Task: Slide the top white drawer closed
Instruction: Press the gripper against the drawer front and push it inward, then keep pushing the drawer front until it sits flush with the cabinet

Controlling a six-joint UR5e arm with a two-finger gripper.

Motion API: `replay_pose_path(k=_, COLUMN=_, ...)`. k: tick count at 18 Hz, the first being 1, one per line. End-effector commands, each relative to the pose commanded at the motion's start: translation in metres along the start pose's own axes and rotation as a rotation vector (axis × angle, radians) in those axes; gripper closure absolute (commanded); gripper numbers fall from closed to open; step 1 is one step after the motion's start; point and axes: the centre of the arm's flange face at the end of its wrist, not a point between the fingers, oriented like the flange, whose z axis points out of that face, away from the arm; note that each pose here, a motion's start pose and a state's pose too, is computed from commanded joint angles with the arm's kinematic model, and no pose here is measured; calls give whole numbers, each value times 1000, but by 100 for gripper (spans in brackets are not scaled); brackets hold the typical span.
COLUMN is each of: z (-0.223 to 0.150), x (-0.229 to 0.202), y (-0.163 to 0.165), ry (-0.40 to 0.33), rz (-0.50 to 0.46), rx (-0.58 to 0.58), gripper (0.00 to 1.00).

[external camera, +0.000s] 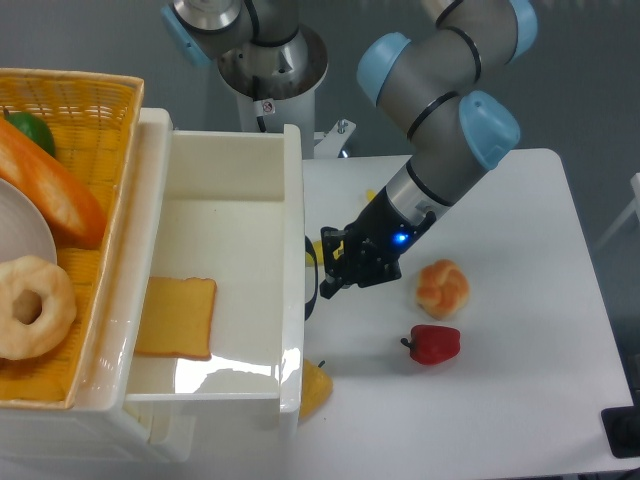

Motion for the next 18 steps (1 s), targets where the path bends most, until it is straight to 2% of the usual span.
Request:
replay_pose_path(k=15, z=25, x=40, y=-8, ry=30, rz=15, rx=-43, gripper=100)
replay_pose_path(k=18, z=30, x=48, y=-10, ry=33, rz=-13, rx=-48, gripper=100)
